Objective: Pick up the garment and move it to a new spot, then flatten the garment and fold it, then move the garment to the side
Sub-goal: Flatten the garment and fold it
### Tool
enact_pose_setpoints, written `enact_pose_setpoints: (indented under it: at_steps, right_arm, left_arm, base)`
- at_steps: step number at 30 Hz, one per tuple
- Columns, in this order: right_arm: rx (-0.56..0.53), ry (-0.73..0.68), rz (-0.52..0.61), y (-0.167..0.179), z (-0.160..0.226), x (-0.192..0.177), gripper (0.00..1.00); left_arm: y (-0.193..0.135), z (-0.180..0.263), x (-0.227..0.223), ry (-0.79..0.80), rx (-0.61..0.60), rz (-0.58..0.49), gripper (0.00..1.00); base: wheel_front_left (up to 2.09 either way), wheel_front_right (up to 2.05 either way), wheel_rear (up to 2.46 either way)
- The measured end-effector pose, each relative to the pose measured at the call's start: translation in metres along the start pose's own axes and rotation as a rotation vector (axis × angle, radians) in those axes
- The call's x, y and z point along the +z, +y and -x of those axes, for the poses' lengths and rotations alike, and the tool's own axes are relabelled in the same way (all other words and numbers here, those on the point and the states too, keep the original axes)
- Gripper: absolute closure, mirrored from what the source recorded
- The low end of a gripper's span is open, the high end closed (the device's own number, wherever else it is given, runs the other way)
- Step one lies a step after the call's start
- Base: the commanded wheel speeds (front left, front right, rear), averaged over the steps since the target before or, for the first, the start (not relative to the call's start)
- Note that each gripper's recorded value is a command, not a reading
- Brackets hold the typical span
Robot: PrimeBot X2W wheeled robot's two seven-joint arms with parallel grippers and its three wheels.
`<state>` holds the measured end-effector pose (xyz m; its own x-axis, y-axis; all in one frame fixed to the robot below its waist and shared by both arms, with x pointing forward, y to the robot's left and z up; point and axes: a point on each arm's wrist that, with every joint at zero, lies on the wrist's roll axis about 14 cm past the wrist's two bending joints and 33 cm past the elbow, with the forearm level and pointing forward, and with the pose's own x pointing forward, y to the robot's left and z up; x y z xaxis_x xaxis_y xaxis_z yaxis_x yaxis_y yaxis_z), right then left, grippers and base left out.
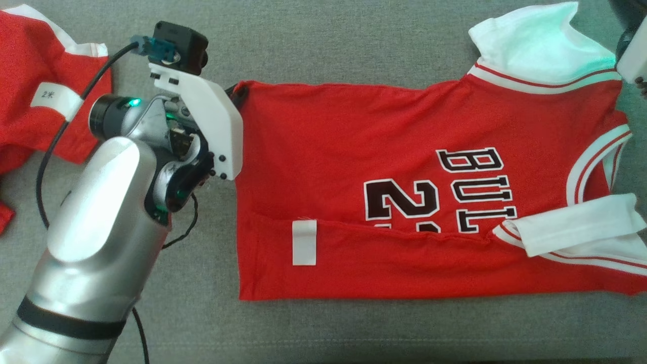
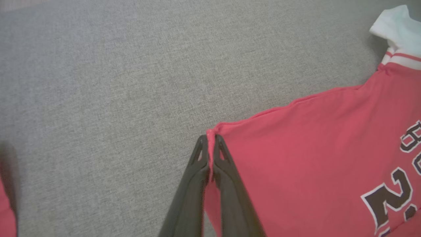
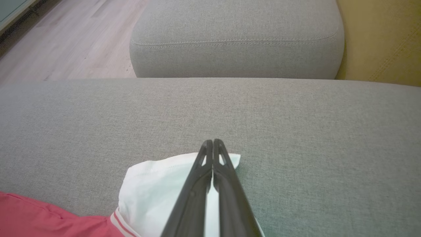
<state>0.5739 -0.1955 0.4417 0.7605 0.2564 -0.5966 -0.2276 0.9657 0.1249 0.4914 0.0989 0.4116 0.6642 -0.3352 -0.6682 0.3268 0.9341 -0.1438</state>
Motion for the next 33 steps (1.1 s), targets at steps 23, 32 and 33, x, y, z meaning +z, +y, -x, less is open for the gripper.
enact_pose_setpoints:
  at_steps: [23,32,33]
  right_arm:
    - [-0.076,-0.284,0.071,0.010,0.033,-0.008,0.00]
    - [-0.115,-0.339,0.011,0.023,0.088,-0.045,0.00]
    - [-0.122,-0.343,0.004,0.021,0.092,-0.046,0.00]
  left_arm:
    - [-0.005,0.028,0.024,-0.364,0.114,0.113,0.00]
    - [-0.005,0.073,-0.014,-0.473,0.203,0.201,0.00]
    - [-0.005,0.076,-0.015,-0.486,0.210,0.198,0.00]
  base:
    - [0.00,0.00,0.00]
    - [0.00,0.00,0.00]
    - [0.00,0.00,0.00]
